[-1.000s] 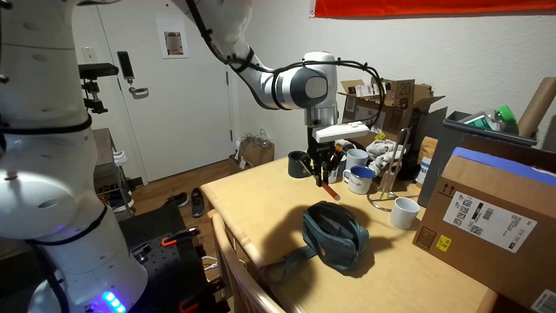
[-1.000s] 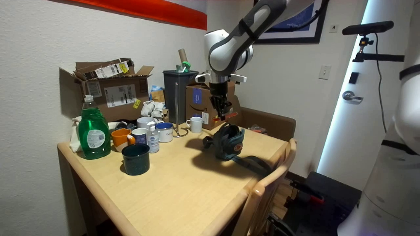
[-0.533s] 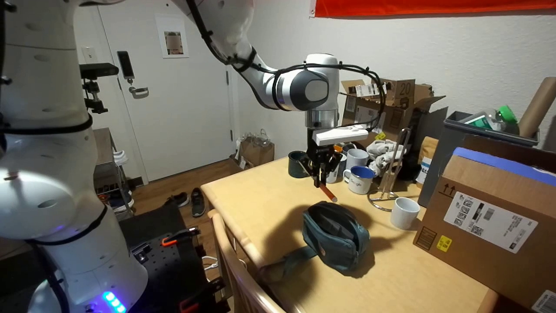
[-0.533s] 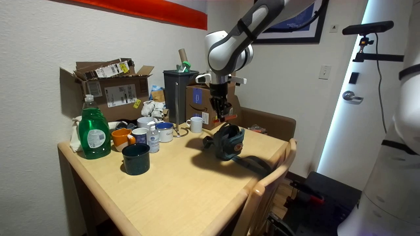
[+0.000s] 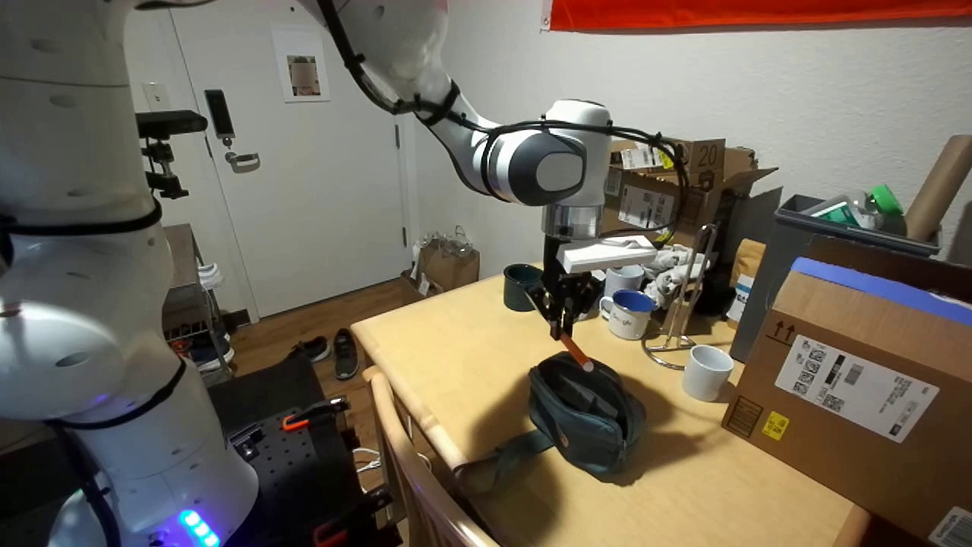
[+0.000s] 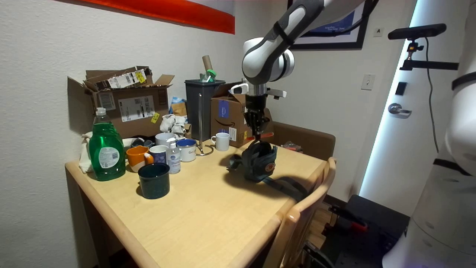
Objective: Put the orange sharpie in the bag
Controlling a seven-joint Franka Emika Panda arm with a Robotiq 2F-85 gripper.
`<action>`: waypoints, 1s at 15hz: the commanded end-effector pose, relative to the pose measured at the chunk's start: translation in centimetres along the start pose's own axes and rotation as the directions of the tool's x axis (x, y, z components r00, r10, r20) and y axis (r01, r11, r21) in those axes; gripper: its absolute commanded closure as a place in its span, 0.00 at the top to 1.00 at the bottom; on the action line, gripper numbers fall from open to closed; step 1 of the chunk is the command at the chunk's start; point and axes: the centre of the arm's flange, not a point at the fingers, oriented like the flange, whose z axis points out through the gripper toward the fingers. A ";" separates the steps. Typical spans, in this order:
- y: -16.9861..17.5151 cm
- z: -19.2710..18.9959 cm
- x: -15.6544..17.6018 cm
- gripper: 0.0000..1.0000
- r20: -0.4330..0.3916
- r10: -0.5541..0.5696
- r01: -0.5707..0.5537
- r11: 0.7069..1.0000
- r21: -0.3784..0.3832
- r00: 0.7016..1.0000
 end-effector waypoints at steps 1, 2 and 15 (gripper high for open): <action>-0.7 0.4 -1.5 0.05 -0.013 -0.047 0.046 0.997 -0.061 0.999; -0.5 0.8 -1.6 0.05 -0.014 -0.075 0.074 0.994 -0.082 0.997; -3.1 0.1 -2.8 0.05 -0.078 -0.140 0.127 0.981 -0.148 0.987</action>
